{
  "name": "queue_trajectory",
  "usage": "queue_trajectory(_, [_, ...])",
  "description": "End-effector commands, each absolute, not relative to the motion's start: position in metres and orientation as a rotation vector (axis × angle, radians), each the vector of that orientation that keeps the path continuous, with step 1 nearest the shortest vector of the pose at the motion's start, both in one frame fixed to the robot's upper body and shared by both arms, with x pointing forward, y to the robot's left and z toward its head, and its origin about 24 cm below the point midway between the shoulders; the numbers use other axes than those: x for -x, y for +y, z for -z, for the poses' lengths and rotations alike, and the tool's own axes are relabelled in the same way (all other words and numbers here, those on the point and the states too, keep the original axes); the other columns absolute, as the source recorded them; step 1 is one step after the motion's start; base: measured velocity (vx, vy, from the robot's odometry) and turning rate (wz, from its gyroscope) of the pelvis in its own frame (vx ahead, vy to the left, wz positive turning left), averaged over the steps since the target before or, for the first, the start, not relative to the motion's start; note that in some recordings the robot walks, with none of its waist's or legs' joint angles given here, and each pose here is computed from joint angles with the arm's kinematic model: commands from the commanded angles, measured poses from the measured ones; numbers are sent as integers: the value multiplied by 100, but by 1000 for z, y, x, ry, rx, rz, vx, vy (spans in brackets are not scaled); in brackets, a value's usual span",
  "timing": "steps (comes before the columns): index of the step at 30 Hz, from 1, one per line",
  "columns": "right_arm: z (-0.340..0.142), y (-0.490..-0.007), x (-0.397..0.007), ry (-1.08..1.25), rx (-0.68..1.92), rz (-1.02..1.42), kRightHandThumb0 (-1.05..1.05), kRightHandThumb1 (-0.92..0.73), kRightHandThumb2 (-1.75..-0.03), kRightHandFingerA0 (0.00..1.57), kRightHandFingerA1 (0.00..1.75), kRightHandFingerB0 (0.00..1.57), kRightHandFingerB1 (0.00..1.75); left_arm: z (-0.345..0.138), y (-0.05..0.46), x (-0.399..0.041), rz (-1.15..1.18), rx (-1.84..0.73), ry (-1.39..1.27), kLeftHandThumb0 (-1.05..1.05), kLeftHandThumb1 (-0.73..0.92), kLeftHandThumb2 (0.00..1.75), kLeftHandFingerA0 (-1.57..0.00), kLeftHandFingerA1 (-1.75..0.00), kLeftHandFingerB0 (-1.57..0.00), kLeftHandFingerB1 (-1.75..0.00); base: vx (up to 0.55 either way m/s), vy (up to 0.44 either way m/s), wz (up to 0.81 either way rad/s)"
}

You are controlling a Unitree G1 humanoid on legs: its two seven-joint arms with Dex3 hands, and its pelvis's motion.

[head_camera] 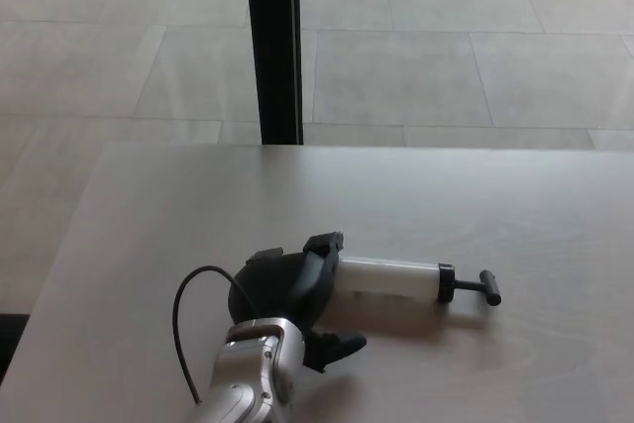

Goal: The robot uses its left hand to lift the air pump kept on the middle of the desk and use the right hand to compress the handle

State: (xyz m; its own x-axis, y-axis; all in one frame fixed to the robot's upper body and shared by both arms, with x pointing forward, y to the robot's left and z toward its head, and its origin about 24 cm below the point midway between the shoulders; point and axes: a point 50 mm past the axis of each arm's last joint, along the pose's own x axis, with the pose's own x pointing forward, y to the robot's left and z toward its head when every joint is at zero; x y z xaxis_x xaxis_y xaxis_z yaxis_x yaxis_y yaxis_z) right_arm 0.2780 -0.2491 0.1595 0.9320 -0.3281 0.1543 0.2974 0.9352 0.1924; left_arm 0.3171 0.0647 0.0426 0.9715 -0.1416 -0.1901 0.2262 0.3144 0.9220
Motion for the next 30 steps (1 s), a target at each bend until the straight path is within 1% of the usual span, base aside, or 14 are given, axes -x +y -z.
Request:
queue_trajectory(1, [-155,-250,-273,-139,-178,328,-71,-92,-73,1,33,15,31,-31,90,-316,451,-1238,491,-105,68,61,0,0,0,0,0,0,0])
queue_trajectory(4, [-155,-253,-273,-136,-173,334,-70,-92,-74,0,33,13,30,-36,87,-318,471,-1236,496,-105,68,62,0,0,0,0,0,0,0])
queue_trajectory(5, [-155,-252,-273,-136,-172,333,-72,-76,-112,0,35,9,39,-37,88,-319,476,-1236,494,-105,68,64,0,0,0,0,0,0,0])
queue_trajectory(8, [-153,-251,-273,-129,-175,330,-73,-92,-75,0,32,13,29,-45,87,-319,488,-1229,466,-105,69,64,0,0,0,0,0,0,0])
queue_trajectory(9, [-154,-252,-273,-133,-174,325,-80,-80,-112,0,29,12,35,-47,86,-319,494,-1234,457,-105,72,64,0,0,0,0,0,0,0])
queue_trajectory(10, [-155,-252,-274,-138,-177,318,-80,-80,-113,0,29,12,35,-53,86,-319,499,-1243,438,-105,55,92,0,0,0,0,0,0,0])
queue_trajectory(11, [-155,-252,-274,-137,-174,318,-80,-80,-113,0,29,12,35,-59,87,-319,498,-1243,419,-105,73,62,0,0,0,0,0,0,0])
queue_trajectory(15, [-157,-257,-272,-133,-138,322,-84,-84,-115,0,24,2,28,-90,98,-321,461,-1241,322,-104,58,93,0,0,0,0,0,0,0])
queue_trajectory(19, [-157,-263,-268,-131,-137,344,-78,-80,-113,0,30,11,36,-121,118,-318,389,-1208,177,-101,56,89,0,0,0,0,0,0,0])
queue_trajectory(22, [-157,-277,-261,-123,-129,371,-79,-79,-112,0,30,12,36,-157,152,-310,302,-990,-77,-91,70,62,0,0,0,-2,0,0,0])
queue_trajectory(23, [-157,-280,-259,-121,-121,377,-79,-79,-112,0,30,11,35,-161,161,-308,306,-882,-138,-98,59,98,0,-17,0,0,0,0,0])
queue_trajectory(28, [-154,-303,-246,-103,-77,414,-83,-84,-115,0,24,2,28,-189,220,-286,144,-451,-303,-93,64,103,0,-13,-13,-16,0,0,0])
queue_trajectory(29, [-153,-313,-240,-103,-52,455,-77,-80,-114,0,30,9,35,-193,251,-275,51,-282,-333,-81,87,67,-4,-29,-11,-25,0,0,0])
queue_trajectory(30, [-152,-322,-234,-95,-50,488,-84,-84,-115,0,24,4,31,-192,274,-269,12,-174,-357,-87,73,109,-1,-30,-5,-27,0,0,0])
